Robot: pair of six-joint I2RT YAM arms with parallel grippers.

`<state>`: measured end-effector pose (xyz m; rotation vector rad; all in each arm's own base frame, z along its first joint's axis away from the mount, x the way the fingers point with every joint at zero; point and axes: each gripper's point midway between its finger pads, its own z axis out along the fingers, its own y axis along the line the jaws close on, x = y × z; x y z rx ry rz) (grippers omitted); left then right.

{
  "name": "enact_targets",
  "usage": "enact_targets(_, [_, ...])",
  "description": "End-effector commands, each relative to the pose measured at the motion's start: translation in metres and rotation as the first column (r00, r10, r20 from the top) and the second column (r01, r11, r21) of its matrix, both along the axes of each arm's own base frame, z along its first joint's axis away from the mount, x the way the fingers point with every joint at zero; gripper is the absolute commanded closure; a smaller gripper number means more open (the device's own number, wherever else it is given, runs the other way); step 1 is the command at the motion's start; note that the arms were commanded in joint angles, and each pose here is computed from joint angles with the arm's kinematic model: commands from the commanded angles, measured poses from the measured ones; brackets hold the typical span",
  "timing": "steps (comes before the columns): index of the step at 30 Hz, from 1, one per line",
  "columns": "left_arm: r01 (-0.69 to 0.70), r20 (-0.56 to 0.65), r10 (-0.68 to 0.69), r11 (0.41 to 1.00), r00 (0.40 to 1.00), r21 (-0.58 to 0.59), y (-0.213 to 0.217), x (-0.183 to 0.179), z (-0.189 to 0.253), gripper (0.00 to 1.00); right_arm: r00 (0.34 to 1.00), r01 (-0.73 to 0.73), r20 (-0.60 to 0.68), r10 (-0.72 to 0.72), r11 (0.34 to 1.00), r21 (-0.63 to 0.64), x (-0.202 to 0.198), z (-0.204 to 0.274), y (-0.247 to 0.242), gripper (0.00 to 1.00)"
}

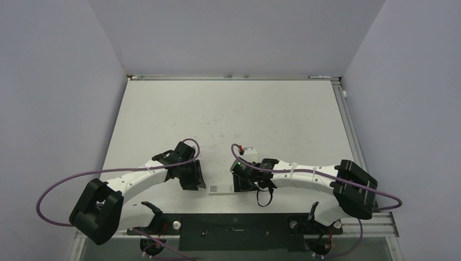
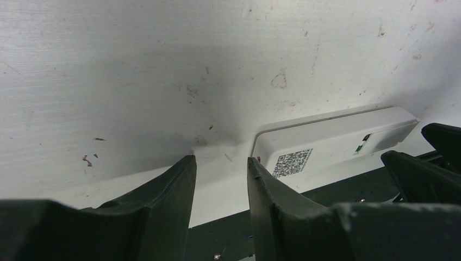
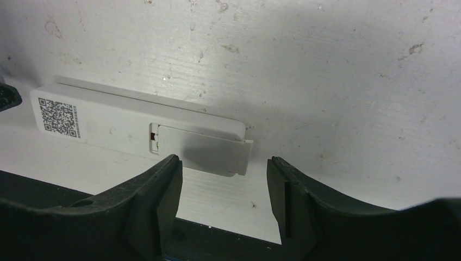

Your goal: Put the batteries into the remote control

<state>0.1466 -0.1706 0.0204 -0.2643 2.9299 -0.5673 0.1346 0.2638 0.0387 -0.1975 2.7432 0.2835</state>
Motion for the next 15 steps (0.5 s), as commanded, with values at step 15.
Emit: enact_targets(15, [0.007,0.023,-0.005,0.997,1.0,-0.076,-0.011,0.002,0.007,0.63,0.998,0.052,0.024,-0.051,0.998,-0.032,0.013,-0.001,0.005,0.45])
